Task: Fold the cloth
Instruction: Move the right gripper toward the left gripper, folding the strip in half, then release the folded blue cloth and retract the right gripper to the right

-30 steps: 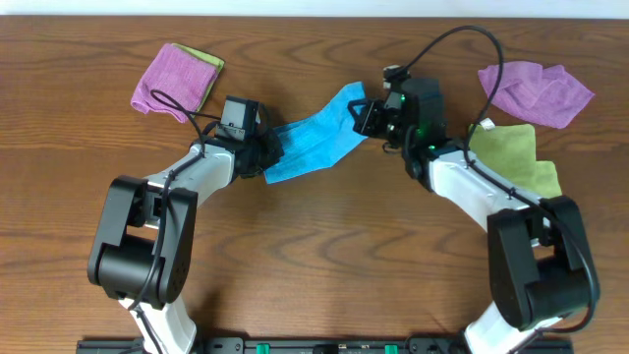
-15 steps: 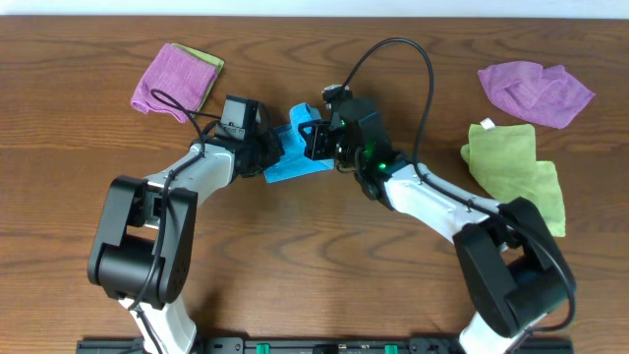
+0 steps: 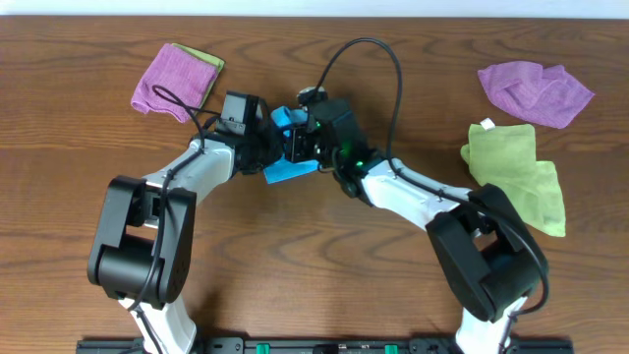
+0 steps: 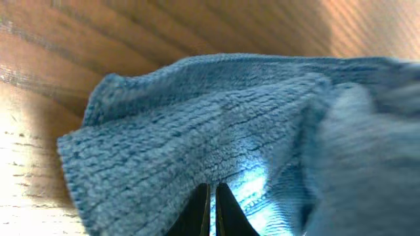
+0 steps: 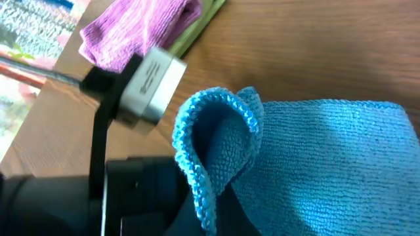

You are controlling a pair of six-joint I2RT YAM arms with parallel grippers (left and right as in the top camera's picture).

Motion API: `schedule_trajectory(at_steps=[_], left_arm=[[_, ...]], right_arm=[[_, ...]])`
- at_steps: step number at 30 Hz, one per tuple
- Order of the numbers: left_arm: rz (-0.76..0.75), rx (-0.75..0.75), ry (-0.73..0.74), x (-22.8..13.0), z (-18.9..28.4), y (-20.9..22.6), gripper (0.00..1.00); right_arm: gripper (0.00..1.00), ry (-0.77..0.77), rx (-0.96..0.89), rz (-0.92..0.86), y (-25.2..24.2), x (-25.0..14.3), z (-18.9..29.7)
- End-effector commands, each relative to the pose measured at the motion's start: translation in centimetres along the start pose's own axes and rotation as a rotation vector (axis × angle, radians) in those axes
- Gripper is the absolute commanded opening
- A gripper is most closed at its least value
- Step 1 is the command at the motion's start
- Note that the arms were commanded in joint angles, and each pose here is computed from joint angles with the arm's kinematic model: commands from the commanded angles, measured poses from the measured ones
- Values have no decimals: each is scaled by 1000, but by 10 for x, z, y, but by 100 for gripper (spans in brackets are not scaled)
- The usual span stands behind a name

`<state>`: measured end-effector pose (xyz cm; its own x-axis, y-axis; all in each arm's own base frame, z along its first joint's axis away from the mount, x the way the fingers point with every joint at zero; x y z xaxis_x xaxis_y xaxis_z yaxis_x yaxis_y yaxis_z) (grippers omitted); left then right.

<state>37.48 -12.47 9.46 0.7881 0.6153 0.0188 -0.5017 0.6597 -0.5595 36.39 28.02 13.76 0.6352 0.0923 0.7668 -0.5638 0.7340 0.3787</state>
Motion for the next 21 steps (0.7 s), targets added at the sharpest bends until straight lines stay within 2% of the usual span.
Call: schedule_trajectory(at_steps=[1,9,15,17,20,21], left_arm=[[-39,2,-7,13,5,-6,6],[-56,72,16,31,28,-7,6],[-21,64,-23,49,46,-5,6],[-21,56,-55,56,56,-5,6],[-9,53,-103,67,69,-2,6],[-4,49,-111,69,73,-1,6]], right_arm=[[1,5,-2,31,2,-1,-6],[1,17,-14,59,1,-4,-7],[2,16,-20,71,1,-4,-7],[10,17,-16,74,3,-4,-8],[35,15,4,84,11,-5,-9],[37,10,24,91,16,-5,-10]])
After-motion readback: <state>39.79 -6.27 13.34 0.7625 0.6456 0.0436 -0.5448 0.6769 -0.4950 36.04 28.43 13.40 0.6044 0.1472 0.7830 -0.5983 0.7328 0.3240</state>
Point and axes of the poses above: each gripper's point midway between its finger pads, its own z axis back along the fingers, its own y axis along the line the jaws close on, x = y × z, the point moved 9 cm from there along z, back along the fingers, and after that the axes turned 15 degrees about z, right-handed, at the moved point
